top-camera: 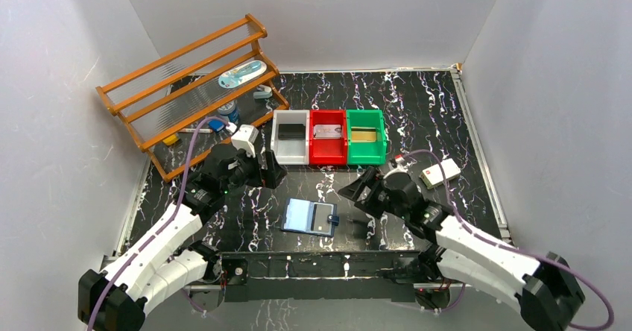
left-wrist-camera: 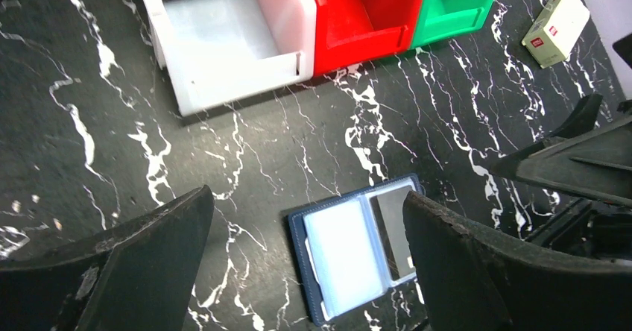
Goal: Take the credit cards out of the card holder
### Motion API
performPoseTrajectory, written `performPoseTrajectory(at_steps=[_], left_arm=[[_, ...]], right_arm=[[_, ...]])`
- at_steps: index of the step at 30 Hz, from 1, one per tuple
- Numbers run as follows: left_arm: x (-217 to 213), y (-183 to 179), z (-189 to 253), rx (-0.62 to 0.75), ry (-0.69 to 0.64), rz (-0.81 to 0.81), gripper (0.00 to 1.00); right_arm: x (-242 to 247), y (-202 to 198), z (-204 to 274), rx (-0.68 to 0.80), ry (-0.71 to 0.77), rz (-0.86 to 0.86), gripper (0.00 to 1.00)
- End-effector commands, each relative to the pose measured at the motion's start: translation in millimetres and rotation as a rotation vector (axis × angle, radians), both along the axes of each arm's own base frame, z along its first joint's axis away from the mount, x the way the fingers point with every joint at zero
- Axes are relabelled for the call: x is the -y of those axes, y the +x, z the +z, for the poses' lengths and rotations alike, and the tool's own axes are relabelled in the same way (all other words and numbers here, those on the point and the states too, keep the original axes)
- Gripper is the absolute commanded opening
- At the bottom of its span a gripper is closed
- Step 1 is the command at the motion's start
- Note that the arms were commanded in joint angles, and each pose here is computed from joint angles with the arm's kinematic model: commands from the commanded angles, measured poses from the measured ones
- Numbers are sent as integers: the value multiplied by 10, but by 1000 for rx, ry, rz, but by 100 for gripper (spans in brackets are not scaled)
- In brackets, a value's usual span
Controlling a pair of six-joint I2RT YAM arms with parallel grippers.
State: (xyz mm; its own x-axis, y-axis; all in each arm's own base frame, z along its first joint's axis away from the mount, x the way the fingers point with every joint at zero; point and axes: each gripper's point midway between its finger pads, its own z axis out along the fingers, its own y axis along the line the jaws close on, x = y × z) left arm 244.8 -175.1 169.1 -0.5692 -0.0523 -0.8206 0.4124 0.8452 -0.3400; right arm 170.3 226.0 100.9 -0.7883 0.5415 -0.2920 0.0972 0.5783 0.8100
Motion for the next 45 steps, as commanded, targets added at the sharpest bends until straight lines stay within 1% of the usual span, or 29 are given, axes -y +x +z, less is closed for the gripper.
performPoseTrajectory(at_steps=[1,4,9,11,20,29,33,37,40,43,45], left_arm=[[80,-77,57,-47,-119,20,98],[59,-63,38,-70,-144,65,98],[-36,-68,0,-93,-121,121,98],[-74,-74,12,-85,-116,136,98],[-122,-109,49,-43,-137,146,98],[-103,-125,44,-52,-149,141,98],[-51,-147,44,-54,-156,106,98],[-39,-130,13,-70,-157,113,98],[22,-145,12,-82,-171,83,98],[123,-172,-2,-109,-195,35,90],[259,-237,-11,-156,-216,-41,84]], right_arm=[[-331,128,421,50,-28,132,86],[-486,162,405,32,-131,181,83],[-727,126,336,53,-298,198,80],[-768,61,243,18,-342,194,79],[-1003,-192,-74,-63,-421,274,74],[-1144,-282,-242,-95,-495,337,72],[-1052,-265,-326,-122,-557,302,72],[-890,-275,-432,-161,-618,257,72],[-825,-296,-456,-173,-618,238,72],[-794,-301,-452,-169,-599,224,72],[-793,-297,-450,-165,-584,222,71]])
